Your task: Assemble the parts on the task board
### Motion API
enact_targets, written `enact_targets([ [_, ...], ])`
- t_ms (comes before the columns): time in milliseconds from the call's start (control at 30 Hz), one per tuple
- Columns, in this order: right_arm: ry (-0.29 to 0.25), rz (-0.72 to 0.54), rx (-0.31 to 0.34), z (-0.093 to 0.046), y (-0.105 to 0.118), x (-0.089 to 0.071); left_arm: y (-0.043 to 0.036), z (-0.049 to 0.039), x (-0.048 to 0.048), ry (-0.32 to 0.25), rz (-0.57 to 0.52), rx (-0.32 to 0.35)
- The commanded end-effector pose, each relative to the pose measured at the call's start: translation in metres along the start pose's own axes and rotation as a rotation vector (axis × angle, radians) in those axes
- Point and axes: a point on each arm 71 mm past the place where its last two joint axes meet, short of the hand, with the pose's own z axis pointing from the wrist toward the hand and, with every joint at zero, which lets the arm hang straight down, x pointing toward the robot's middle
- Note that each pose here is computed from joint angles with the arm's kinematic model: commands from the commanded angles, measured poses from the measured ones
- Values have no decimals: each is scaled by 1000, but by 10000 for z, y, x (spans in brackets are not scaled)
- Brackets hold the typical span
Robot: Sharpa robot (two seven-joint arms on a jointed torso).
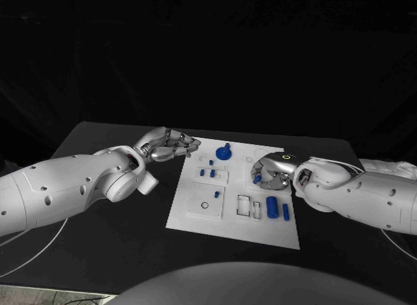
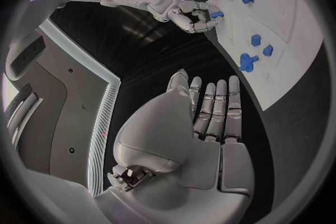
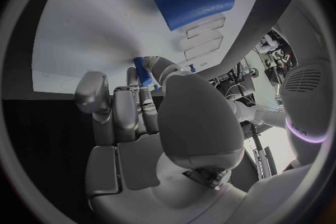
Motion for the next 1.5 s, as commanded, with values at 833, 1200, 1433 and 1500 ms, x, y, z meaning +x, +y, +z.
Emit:
enact_targets([
  [833,-5,16,-74,-102,321,-451,27,17,26,16,-12,-8],
  [1200,125,-84,-210,230,1046,-435,37,27,10,1,-6,-5],
  [1433,144,-134,-272,385,1370,-425,25,32,0,-17,2,12],
  [1500,146,-146,-281,410,1424,-412,23,29,-3,-20,2,15],
])
